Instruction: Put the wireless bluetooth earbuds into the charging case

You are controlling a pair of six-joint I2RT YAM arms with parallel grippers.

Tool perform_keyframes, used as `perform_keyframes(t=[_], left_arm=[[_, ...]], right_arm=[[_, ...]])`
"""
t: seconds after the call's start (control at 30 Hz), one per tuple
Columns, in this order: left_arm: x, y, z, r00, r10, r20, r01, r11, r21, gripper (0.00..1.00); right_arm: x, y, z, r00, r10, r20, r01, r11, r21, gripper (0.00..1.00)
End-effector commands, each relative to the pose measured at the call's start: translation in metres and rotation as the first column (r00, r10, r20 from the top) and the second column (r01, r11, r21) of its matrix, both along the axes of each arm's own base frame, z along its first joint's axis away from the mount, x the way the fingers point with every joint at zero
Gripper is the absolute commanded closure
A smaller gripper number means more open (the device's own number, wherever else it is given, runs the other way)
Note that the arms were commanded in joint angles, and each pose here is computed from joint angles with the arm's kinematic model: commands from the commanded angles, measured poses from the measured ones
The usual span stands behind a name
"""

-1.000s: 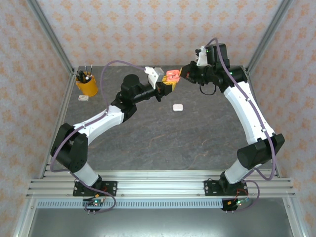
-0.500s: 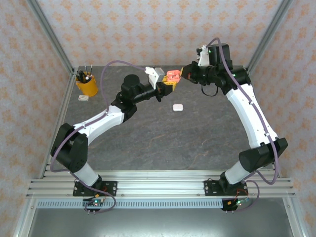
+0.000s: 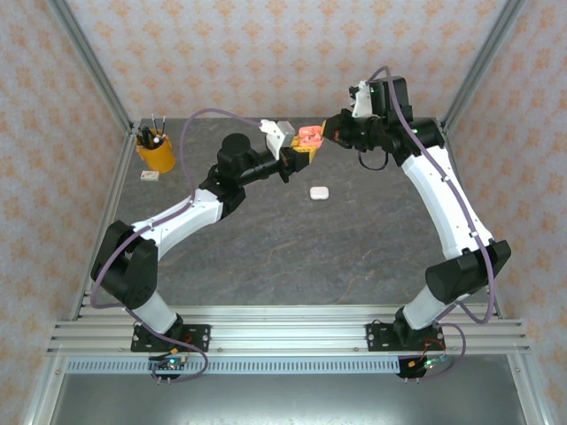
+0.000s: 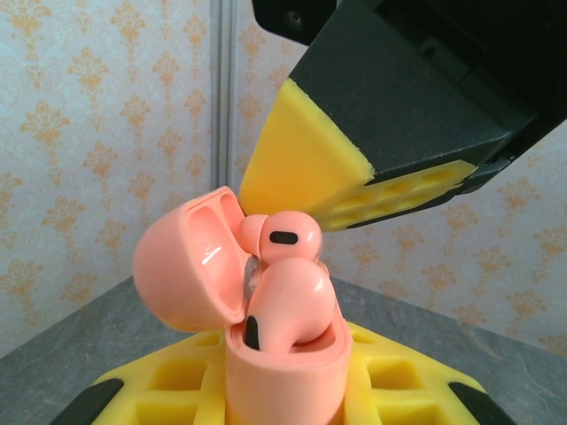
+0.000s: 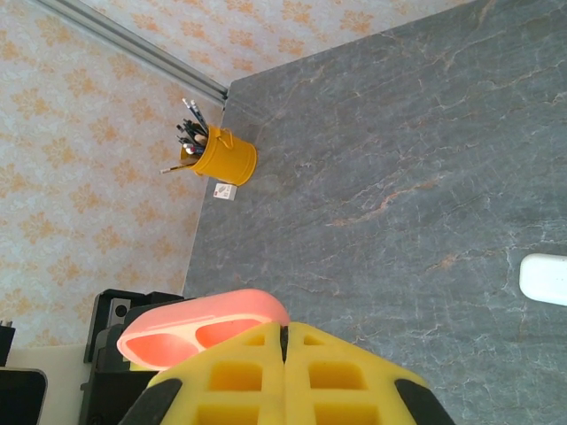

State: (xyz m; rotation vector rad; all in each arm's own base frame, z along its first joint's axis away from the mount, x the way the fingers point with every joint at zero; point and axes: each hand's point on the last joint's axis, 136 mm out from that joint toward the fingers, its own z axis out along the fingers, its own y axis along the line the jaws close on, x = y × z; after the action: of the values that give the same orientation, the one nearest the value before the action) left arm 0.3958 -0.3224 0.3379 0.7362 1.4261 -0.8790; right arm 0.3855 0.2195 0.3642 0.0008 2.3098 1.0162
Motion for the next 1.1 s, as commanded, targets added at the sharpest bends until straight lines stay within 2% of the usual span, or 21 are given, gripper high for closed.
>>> perform_keyframes(t=[0.0,0.27,0.47,0.6,0.83,1.07], left_arm=[[-0.005,0.0,0.02,0.999,-0.005,0.047,0.007,0.999,-0.039,1.0],[-0.003,-0.001,0.017,0.999,-0.006,0.042,0.008,0.999,-0.035,1.0],[-0.003,-0.001,0.017,0.999,-0.006,0.04,0.008,0.999,-0.04,1.0],[-0.003,0.0,0.017,0.999,-0.007,0.038,0.008,0.999,-0.041,1.0],[-0.002,-0.001,0.018,0.999,-0.008,0.039,0.009,0.999,-0.042,1.0],[0.0,-0.002,0.019,0.999,-0.007,0.041,0.009,0.999,-0.039,1.0]], right_arm=[[-0.003,0.007,0.014,0.999,0.04,0.035,-0.041,0.999,0.024,1.0],[-0.019,0.007,0.019,0.992,0.1,0.078,-0.101,0.995,0.01,1.0],[-0.011,-0.016,0.012,0.996,-0.015,0.086,0.022,0.996,-0.082,1.0],[-0.006,-0.023,0.015,0.992,-0.067,0.109,0.078,0.993,-0.091,1.0],[-0.024,-0.004,0.04,0.992,0.036,0.117,-0.039,0.999,0.024,1.0],[-0.045,0.003,0.044,0.989,0.103,0.102,-0.111,0.991,0.071,1.0]])
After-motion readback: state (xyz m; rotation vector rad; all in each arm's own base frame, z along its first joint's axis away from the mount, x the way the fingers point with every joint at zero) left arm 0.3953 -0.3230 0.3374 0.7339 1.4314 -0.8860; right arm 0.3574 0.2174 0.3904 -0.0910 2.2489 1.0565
